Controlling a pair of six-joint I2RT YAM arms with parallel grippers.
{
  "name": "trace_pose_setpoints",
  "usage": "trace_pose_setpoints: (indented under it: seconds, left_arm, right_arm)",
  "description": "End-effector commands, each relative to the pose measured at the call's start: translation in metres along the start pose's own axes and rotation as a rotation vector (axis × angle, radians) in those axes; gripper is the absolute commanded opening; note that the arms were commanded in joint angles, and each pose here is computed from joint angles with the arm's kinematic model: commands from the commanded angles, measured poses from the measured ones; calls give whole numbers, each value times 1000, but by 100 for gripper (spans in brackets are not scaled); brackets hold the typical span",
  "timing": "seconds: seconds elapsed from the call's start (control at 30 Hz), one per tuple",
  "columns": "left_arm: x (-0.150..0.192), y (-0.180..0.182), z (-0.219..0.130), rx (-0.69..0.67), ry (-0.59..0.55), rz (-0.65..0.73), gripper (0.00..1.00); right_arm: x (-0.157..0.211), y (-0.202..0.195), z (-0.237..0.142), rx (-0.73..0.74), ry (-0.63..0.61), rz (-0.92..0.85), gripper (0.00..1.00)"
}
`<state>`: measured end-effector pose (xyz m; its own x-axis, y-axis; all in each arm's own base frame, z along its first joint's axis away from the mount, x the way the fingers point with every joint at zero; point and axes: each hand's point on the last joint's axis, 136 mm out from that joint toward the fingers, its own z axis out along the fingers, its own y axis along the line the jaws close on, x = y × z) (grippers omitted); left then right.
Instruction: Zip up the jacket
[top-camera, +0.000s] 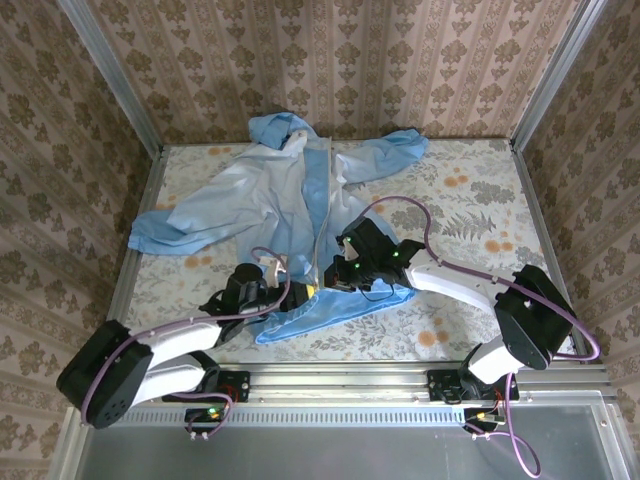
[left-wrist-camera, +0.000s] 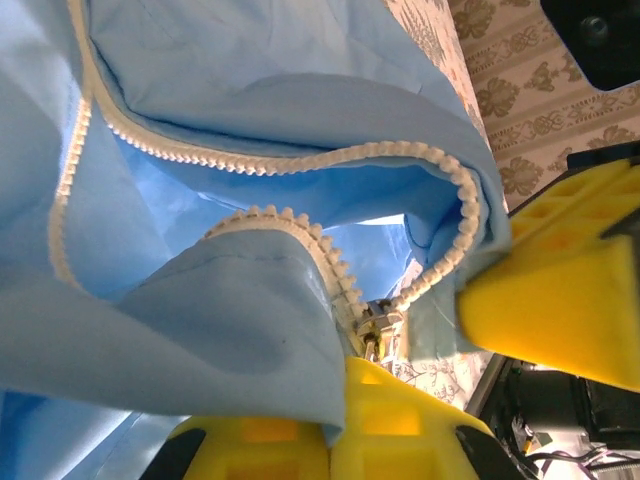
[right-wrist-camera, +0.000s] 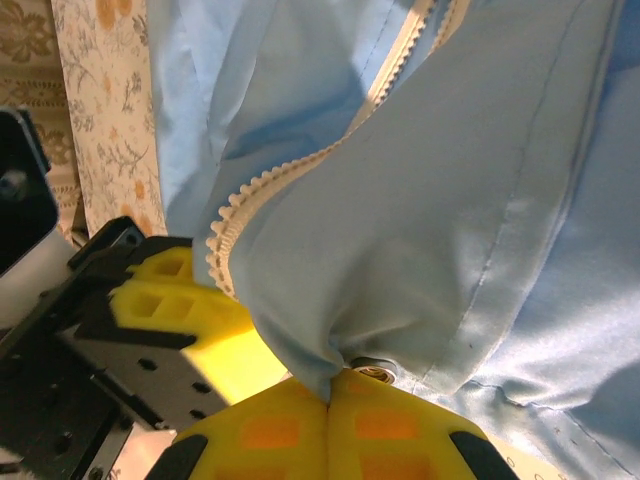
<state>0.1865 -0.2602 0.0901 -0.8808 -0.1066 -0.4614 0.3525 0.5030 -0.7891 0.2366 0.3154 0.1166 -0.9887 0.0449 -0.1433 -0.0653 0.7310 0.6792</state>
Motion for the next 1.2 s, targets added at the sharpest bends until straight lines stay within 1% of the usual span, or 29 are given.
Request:
trace_pose_setpoints:
  seconds: [0.0,0.1,0.23,0.37,0.53,0.87,1.07,1.17]
  left_arm:
    - [6,-6,4,68,19,30,0]
    - [6,-13,6,92,15,67,0]
    - [8,-20,4,118,17,106,0]
    - [9,-26,0,138,24,115,0]
    - [11,-30,-6,148,19,131,0]
    - [22,-29,-6,134,92,115,0]
    - [25,-33,-11,96,177,137,0]
    - [27,-34,-16,83,216,138,0]
  right_arm:
    - [7,-5,0,-13,53,-14,0]
    - [6,-12,0,22,62,-14,0]
    - [1,-18,0,25,53,3,0]
    - [-6,-20,-1,8,26,17,0]
    - [-9,-13,3,-42,26,26,0]
    - [-11,-15,4,-63,-3,46,0]
    - [-9,-16,6,-75,-1,34,14]
    - [-9,-13,5,-82,0,23,15]
